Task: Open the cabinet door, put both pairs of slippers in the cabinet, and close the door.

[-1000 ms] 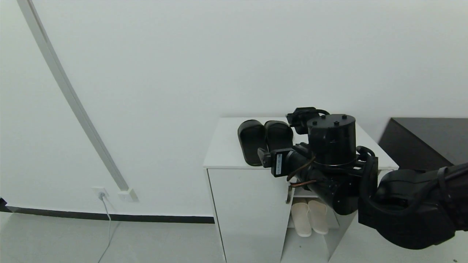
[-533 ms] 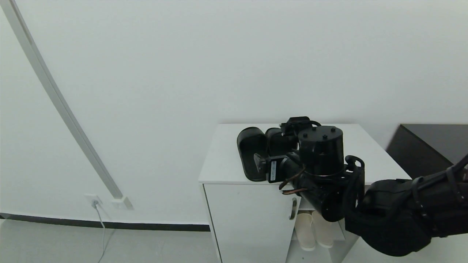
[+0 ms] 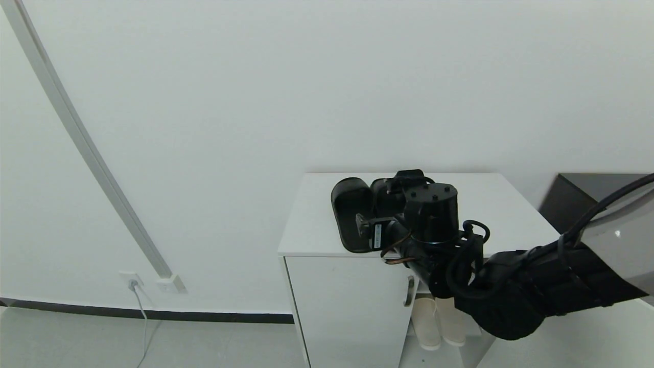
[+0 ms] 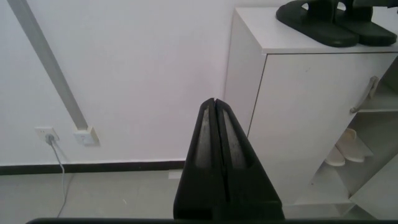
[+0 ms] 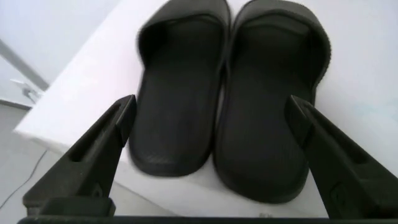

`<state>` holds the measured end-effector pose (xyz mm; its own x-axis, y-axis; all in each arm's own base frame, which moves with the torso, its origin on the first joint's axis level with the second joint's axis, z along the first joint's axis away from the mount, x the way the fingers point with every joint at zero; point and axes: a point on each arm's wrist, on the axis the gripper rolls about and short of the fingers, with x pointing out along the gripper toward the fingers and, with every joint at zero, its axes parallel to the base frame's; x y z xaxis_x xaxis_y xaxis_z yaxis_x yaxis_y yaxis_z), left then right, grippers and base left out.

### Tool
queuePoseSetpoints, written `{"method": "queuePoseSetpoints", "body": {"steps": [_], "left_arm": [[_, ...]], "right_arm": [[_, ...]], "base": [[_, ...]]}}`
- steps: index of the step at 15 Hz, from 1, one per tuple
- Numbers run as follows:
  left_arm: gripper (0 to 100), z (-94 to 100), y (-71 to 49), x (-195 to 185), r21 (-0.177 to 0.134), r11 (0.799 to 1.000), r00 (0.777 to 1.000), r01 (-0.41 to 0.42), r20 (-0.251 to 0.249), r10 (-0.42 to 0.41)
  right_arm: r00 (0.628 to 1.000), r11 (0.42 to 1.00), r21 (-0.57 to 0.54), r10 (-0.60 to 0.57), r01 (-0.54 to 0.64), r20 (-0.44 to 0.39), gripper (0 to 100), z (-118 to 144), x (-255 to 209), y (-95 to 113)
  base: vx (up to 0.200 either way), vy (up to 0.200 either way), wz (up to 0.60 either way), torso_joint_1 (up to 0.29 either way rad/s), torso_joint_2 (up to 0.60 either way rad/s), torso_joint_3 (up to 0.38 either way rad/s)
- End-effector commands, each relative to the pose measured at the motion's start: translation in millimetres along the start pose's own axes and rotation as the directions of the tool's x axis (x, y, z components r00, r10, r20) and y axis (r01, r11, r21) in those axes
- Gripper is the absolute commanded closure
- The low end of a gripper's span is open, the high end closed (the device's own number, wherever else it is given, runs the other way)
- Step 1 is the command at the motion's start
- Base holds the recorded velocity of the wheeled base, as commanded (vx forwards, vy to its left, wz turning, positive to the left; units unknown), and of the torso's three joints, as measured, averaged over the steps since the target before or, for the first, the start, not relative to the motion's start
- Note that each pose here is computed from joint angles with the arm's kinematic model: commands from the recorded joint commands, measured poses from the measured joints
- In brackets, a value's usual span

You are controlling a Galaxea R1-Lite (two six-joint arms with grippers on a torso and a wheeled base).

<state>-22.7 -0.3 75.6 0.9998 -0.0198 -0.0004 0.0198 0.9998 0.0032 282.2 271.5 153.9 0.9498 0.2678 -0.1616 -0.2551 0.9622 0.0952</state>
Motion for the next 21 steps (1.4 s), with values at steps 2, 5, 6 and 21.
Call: {"method": "queuePoseSetpoints", "body": {"steps": [2,5,6,21], "left_arm": [[100,0.0,0.0,0,0.0,1.0,1.0,0.0,0.0,0.0],[100,0.0,0.0,0,0.0,1.0,1.0,-0.001,0.0,0.001],[100,0.0,0.0,0,-0.002,1.0,1.0,-0.001,0.0,0.001],[100,0.0,0.4,0,-0.009,1.0,1.0,-0.02,0.0,0.02]], "right_arm": [[1.0,1.0,0.0,-0.022,0.022,-0.001,0,-8,24,1],[0.999,0.999,-0.03,-0.042,0.042,0.014,0,-10,43,-1],[0.999,0.998,-0.031,-0.045,0.045,0.015,0,-12,50,0],[0.995,0.994,-0.031,-0.103,0.103,0.005,0,-14,115,0]], "base": [[0.0,0.0,0.0,0.0,0.0,0.0],[0.0,0.0,0.0,0.0,0.0,0.0],[0.0,0.0,0.0,0.0,0.0,0.0],[0.0,0.0,0.0,0.0,0.0,0.0]]}}
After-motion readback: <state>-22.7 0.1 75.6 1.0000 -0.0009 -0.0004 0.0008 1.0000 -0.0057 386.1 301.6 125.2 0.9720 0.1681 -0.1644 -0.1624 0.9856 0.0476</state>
